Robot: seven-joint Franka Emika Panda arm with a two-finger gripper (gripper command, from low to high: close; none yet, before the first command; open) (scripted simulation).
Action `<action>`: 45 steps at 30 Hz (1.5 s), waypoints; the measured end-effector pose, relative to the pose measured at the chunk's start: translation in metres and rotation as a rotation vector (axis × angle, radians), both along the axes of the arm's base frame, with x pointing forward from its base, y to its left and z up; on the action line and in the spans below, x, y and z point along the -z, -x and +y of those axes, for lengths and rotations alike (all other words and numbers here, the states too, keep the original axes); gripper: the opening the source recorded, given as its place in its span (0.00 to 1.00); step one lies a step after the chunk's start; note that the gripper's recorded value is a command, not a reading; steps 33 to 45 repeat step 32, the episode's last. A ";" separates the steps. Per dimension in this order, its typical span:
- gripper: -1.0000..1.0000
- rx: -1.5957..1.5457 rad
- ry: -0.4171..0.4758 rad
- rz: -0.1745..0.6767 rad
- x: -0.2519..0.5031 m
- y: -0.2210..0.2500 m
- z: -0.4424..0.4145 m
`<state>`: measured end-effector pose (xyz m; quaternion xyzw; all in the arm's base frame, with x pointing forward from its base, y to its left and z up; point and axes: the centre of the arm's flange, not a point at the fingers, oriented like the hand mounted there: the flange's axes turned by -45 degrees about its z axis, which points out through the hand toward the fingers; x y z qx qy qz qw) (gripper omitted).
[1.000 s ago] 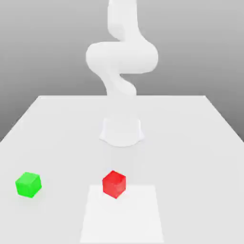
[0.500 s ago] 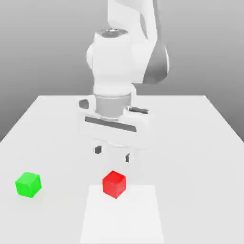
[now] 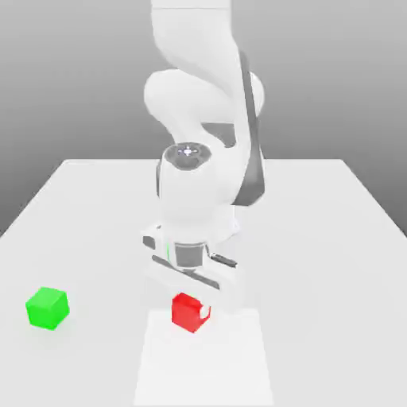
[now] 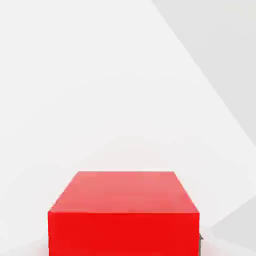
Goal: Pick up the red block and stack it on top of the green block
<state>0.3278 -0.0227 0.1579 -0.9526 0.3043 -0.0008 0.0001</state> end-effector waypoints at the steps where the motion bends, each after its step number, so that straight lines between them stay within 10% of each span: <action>1: 0.00 0.000 0.000 0.000 -0.007 0.000 0.000; 29: 0.00 0.133 -0.001 -0.001 -0.032 0.016 -0.261; 30: 1.00 0.134 -0.001 0.001 -0.026 0.017 -0.261; 45: 1.00 0.134 -0.001 0.001 -0.026 0.017 -0.261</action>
